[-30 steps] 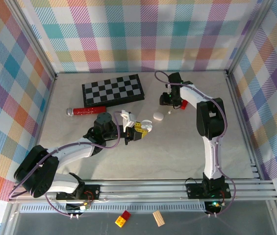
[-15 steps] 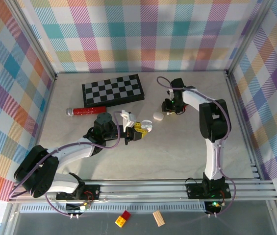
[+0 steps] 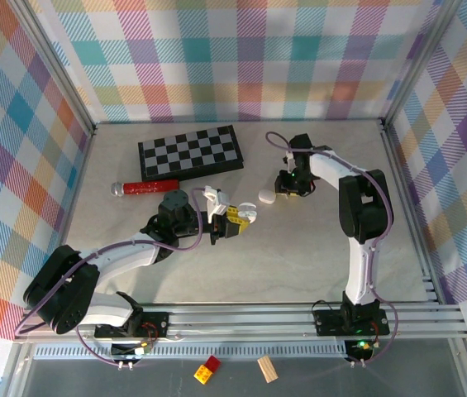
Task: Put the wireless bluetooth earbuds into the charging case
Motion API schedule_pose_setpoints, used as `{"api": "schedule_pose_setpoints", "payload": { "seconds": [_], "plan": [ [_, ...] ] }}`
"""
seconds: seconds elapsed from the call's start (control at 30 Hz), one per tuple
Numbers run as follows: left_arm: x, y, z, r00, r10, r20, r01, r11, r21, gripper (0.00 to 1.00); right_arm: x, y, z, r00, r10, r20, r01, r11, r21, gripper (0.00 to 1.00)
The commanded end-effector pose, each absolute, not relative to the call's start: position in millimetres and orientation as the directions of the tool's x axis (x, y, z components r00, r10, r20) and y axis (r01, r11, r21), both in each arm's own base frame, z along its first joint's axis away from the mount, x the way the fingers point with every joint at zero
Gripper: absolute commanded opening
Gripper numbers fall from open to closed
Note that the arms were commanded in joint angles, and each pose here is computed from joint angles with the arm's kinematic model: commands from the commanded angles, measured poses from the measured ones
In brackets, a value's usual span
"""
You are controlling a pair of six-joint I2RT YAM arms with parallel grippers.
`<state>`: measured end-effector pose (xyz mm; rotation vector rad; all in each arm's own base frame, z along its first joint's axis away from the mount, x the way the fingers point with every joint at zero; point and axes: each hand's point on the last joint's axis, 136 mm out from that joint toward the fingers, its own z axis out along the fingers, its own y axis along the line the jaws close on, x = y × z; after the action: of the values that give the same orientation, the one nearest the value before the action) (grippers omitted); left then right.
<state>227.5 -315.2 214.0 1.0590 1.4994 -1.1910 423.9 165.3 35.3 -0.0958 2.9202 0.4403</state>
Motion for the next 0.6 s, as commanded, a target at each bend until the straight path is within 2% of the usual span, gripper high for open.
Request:
{"api": "schedule_pose_setpoints", "payload": {
  "seconds": [0.0, 0.57],
  "plan": [
    [228, -317, 231, -0.169, 0.048, -0.984, 0.978, 0.133, -0.161, 0.18, 426, 165, 38, -0.982, -0.081, -0.168, -0.124, 0.956, 0.265, 0.40],
    [226, -315, 230, -0.173, 0.057, -0.983, 0.977, 0.138, -0.164, 0.18, 424, 167, 20, -0.968, -0.244, -0.059, -0.250, 0.933, 0.259, 0.36]
  ]
}}
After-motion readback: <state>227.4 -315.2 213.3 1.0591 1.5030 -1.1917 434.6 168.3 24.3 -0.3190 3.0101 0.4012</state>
